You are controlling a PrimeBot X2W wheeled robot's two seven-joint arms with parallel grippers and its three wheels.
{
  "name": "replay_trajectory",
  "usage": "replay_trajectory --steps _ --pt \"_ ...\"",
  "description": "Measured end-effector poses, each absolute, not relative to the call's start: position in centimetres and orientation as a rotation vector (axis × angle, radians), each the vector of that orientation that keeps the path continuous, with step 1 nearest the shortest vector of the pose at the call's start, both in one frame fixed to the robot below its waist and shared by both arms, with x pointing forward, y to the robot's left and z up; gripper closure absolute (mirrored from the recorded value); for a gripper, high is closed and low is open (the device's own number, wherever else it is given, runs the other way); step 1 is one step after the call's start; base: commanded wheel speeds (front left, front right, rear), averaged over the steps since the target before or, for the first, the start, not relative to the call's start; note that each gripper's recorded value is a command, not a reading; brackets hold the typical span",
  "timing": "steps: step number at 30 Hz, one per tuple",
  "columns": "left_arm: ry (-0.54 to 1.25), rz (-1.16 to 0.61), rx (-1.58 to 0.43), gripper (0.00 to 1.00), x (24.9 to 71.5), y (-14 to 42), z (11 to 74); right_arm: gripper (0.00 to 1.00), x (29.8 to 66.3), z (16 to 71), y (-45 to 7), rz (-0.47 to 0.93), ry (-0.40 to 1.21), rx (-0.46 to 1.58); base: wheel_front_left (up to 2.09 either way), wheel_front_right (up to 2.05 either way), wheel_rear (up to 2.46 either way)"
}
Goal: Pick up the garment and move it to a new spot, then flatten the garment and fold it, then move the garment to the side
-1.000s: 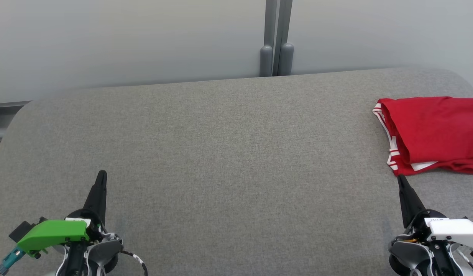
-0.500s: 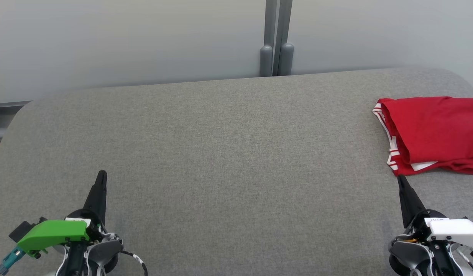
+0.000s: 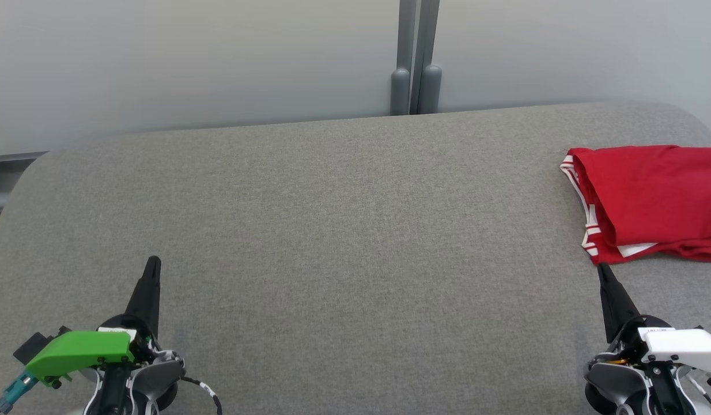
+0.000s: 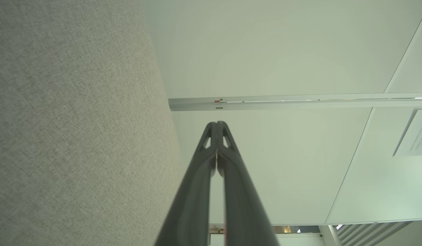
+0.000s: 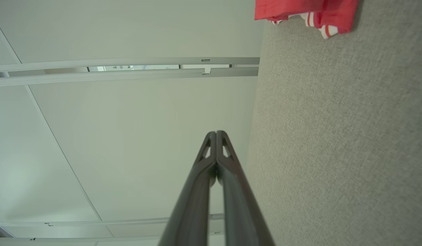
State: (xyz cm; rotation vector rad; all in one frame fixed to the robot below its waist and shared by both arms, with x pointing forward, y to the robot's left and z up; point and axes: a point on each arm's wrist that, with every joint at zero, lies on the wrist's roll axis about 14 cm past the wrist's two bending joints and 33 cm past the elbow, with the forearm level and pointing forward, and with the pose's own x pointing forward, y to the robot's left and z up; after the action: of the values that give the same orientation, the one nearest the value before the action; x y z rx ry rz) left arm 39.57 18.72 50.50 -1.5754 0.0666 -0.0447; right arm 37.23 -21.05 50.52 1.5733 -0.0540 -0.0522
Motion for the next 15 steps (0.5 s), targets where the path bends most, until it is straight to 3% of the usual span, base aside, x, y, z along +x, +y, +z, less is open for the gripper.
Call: replay_trajectory --steps 15 --pt "0.066 -0.045 -1.575 1.0 39.57 18.72 50.51 1.0 37.23 50.52 -21.05 -0.052 -0.054 1.573 0.0 0.0 0.0"
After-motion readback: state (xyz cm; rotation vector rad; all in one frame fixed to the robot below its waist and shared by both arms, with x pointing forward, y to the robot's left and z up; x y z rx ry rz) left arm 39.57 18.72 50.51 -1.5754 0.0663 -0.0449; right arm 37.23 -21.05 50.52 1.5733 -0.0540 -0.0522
